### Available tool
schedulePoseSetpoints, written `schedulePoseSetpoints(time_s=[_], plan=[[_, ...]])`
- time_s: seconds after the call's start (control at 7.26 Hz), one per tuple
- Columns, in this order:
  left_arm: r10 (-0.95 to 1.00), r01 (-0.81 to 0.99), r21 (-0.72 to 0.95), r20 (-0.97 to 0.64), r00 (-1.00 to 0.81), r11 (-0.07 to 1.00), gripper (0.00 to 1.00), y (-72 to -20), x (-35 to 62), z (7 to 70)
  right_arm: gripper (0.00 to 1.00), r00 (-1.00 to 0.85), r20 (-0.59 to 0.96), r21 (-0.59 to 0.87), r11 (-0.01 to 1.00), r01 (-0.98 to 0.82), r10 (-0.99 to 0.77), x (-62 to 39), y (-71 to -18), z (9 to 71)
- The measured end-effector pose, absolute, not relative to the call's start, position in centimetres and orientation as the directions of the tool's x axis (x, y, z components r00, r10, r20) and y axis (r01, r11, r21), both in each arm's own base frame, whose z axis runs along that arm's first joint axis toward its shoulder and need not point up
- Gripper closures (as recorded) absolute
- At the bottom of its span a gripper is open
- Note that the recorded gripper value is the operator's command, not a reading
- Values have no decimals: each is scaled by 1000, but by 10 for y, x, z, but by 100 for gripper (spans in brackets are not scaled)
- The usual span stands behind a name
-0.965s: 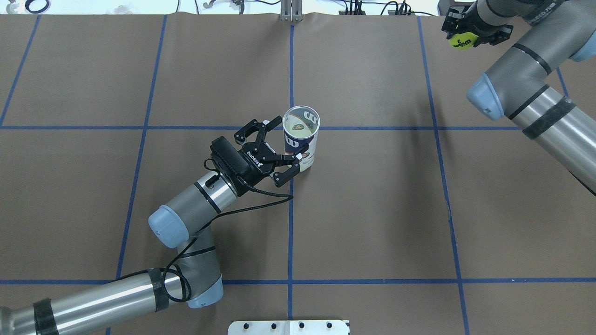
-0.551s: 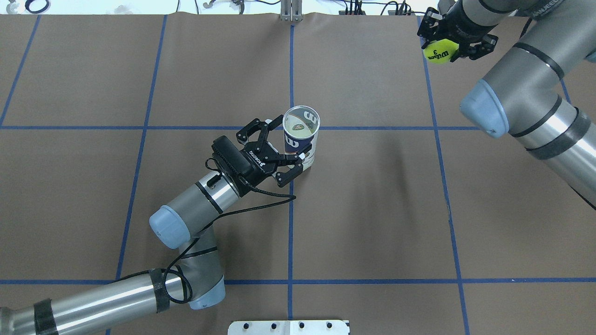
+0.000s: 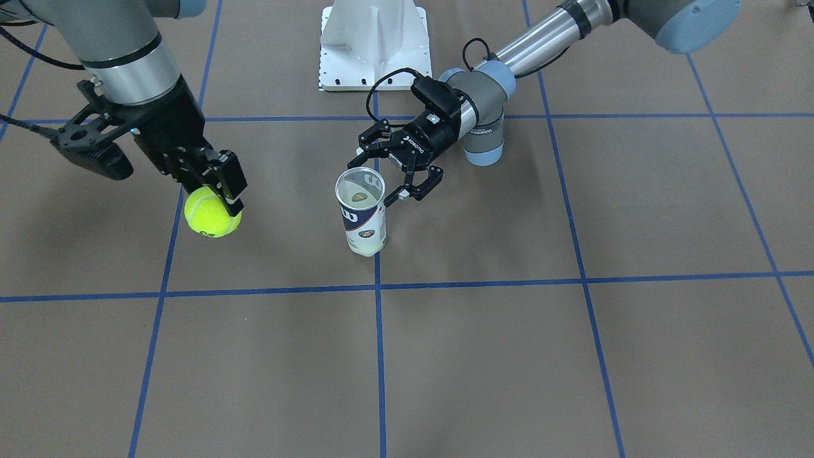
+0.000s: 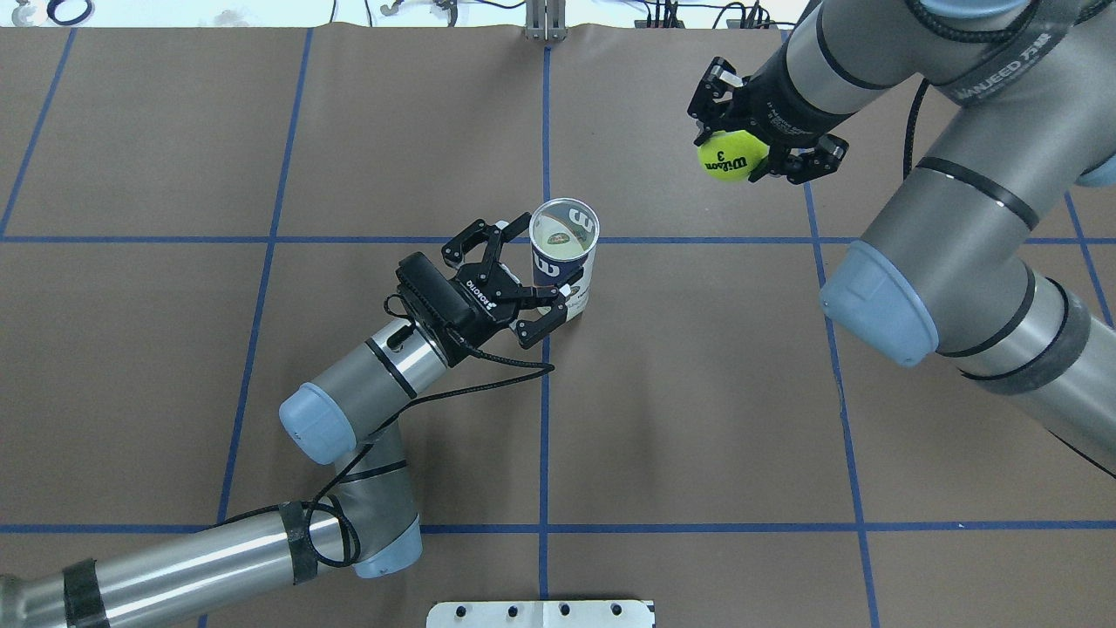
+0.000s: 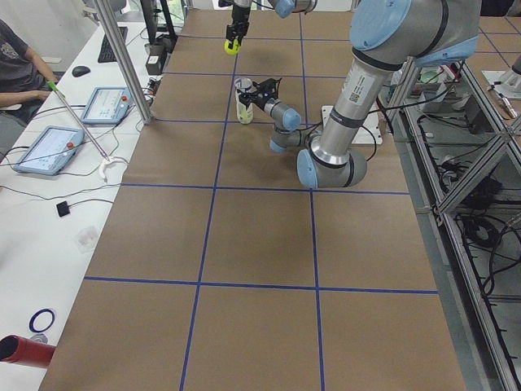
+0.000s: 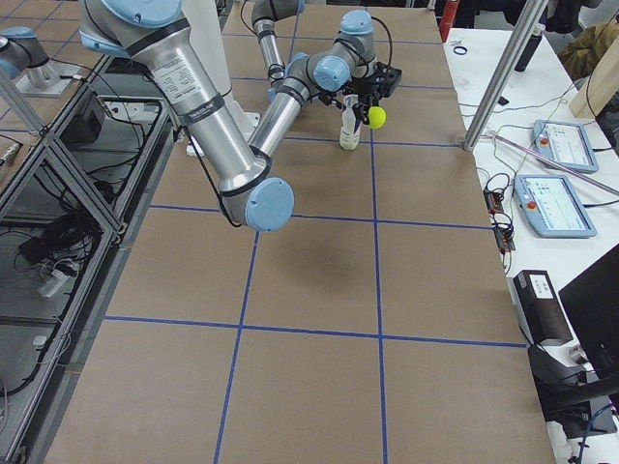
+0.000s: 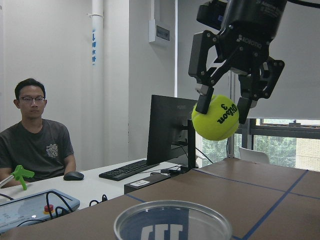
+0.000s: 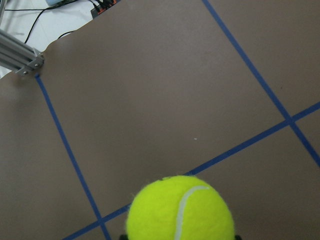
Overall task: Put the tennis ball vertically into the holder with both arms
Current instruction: 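Carry the yellow ball with the right gripper over the can's opening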
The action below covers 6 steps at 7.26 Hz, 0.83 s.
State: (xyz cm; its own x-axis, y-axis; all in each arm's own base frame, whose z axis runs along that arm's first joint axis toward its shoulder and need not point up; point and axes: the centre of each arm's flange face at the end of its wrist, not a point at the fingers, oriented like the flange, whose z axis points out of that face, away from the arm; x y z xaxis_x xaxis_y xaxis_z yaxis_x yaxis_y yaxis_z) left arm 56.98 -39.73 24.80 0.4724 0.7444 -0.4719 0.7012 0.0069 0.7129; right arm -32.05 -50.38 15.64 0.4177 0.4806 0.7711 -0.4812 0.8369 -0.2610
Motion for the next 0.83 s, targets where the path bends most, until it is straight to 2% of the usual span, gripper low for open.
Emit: schedulePoseSetpoints(time_s=[0.83], plan=[[746, 704, 711, -472, 469, 7, 8, -396, 571, 246, 100, 377, 802, -300, 858, -417, 464, -366, -464, 106]])
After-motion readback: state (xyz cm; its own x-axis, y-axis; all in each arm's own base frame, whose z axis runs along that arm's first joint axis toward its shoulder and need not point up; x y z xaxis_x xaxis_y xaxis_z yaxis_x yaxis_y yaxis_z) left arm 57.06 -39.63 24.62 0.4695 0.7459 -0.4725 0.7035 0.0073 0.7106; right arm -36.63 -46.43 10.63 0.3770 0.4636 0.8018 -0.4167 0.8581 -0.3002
